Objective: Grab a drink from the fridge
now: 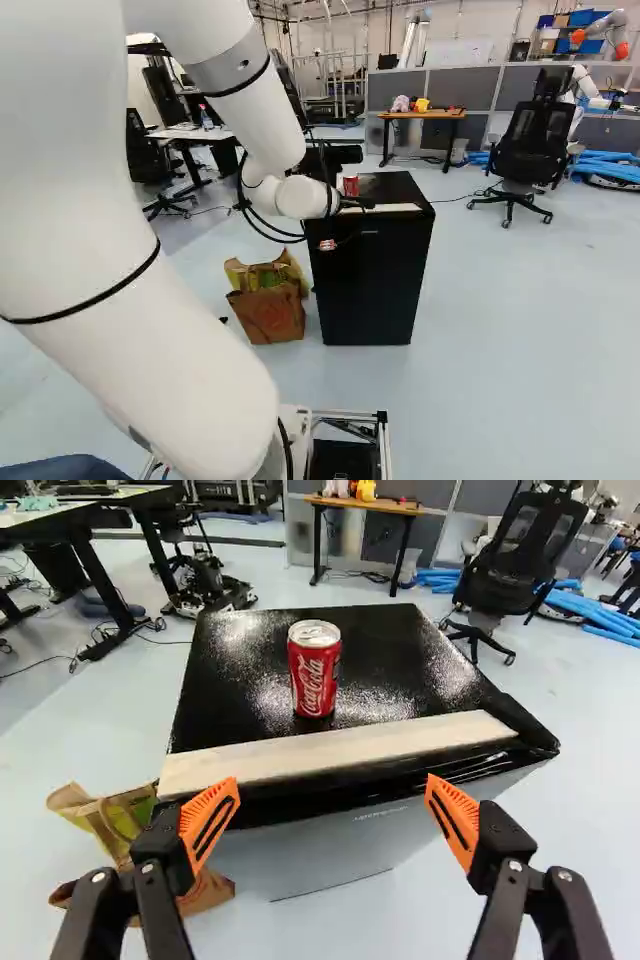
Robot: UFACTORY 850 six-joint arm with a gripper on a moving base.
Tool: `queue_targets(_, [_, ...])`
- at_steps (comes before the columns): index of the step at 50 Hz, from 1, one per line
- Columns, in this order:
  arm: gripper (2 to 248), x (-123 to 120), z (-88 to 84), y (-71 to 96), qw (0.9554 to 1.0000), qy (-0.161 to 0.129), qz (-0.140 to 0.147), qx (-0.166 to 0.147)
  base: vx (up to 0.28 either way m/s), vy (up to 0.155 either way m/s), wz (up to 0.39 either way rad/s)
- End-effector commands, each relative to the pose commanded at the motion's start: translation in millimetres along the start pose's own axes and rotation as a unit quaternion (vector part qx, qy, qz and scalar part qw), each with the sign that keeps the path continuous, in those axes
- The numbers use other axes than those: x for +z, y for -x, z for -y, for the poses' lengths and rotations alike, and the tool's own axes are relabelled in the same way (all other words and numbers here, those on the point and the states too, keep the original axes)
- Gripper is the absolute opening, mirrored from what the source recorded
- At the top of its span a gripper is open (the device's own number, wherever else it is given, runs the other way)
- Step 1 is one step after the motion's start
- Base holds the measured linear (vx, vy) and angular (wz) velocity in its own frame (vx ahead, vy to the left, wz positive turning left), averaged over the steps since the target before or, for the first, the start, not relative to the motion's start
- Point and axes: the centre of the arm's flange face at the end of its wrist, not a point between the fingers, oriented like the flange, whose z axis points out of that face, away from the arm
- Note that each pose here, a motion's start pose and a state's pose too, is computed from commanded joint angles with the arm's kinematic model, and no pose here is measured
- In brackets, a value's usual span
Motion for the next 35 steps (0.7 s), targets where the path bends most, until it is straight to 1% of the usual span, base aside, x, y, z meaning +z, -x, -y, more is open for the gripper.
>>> queue_targets(21, [247, 13, 2.5, -14.4, 0.9991, -0.008, -0.040, -0.009, 0.000, 0.000, 0.000])
queue_targets(35, [247, 25, 4.1, -23.1, 0.9982, -0.012, -0.058, -0.012, 0.000, 0.000, 0.000])
